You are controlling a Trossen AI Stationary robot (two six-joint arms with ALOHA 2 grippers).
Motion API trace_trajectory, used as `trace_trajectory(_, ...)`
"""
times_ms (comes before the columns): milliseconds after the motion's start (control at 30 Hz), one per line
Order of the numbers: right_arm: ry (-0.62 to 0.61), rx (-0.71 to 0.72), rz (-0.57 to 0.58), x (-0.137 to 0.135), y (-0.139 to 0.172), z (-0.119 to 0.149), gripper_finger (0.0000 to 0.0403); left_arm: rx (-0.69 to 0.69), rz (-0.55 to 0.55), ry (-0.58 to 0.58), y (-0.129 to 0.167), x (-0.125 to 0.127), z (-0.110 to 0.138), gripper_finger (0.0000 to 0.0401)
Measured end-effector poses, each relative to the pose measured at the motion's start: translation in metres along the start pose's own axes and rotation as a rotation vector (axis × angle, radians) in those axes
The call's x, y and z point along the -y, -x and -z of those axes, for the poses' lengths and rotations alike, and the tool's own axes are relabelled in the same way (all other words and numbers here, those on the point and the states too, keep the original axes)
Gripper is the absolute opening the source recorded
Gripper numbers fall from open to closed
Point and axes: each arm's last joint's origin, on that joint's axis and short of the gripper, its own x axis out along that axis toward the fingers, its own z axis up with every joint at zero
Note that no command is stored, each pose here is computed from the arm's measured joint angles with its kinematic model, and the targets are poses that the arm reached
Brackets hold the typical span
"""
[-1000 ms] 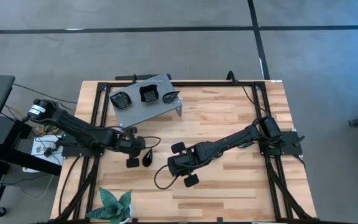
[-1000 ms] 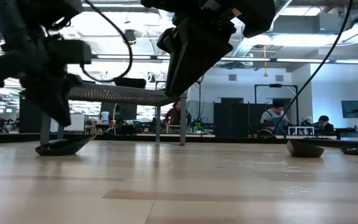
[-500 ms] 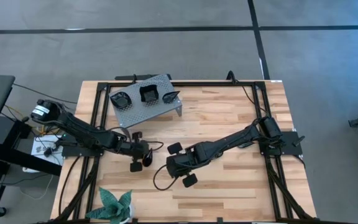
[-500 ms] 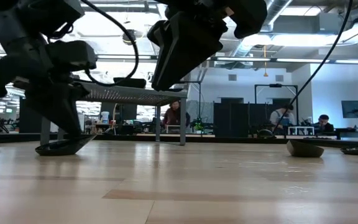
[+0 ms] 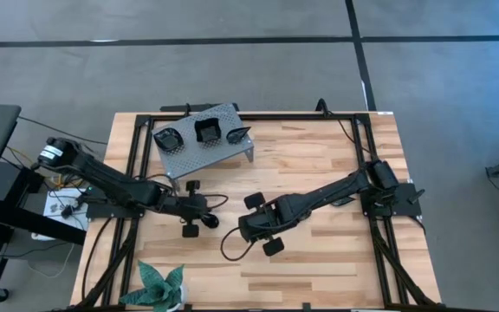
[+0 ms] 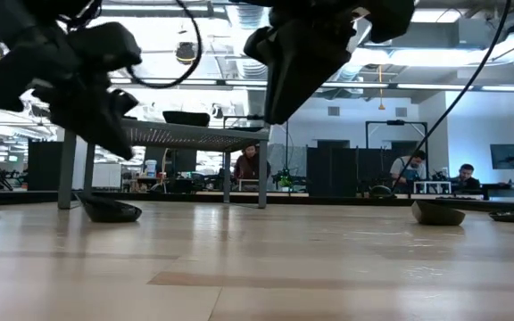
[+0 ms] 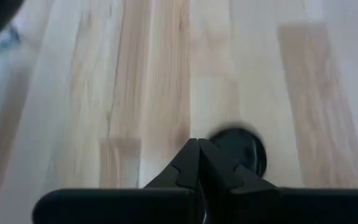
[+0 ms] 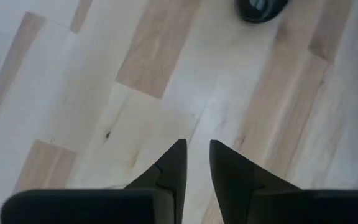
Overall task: Pick & Place Mini shaped plates
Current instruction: Stack the black drop-shaped plate on top of the black drop-shaped plate on the shelf
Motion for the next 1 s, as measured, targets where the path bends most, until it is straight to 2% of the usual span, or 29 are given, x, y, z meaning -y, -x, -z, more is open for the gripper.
trace_trajectory(133, -0.015, -0.005, 0.003, 0.0, 0.0, 0.0, 0.0063, -0.125, 0.029, 0.051, 0.002, 0.0, 0.012, 0.0006)
trace_trajectory(200, -0.013, -0.012, 0.001, -0.002, -0.001, 0.001, 0.0063, -0.163, 0.082, 0.047, 0.003, 0.005, 0.016, 0.0006)
trace_trajectory(367, -0.013, -0.016, 0.0, -0.002, -0.002, 0.001, 0.0063, -0.13, 0.178, 0.012, 0.011, 0.018, 0.015, 0.0006)
trace_trajectory(500, -0.019, -0.017, 0.003, 0.001, -0.002, 0.001, 0.0063, -0.182, 0.217, 0.01, 0.007, 0.024, 0.024, 0.0006)
trace_trajectory(600, -0.021, -0.017, 0.003, 0.002, -0.003, 0.001, 0.0063, -0.25, 0.162, 0.013, -0.002, 0.023, 0.038, 0.0006)
trace_trajectory(767, -0.021, -0.012, 0.004, 0.002, -0.003, 0.001, 0.0063, -0.244, 0.048, -0.012, -0.01, 0.015, 0.039, 0.0006)
trace_trajectory(1000, -0.019, 0.015, 0.007, 0.002, -0.003, -0.002, 0.0063, -0.068, -0.009, 0.0, -0.026, -0.007, 0.018, 0.0006)
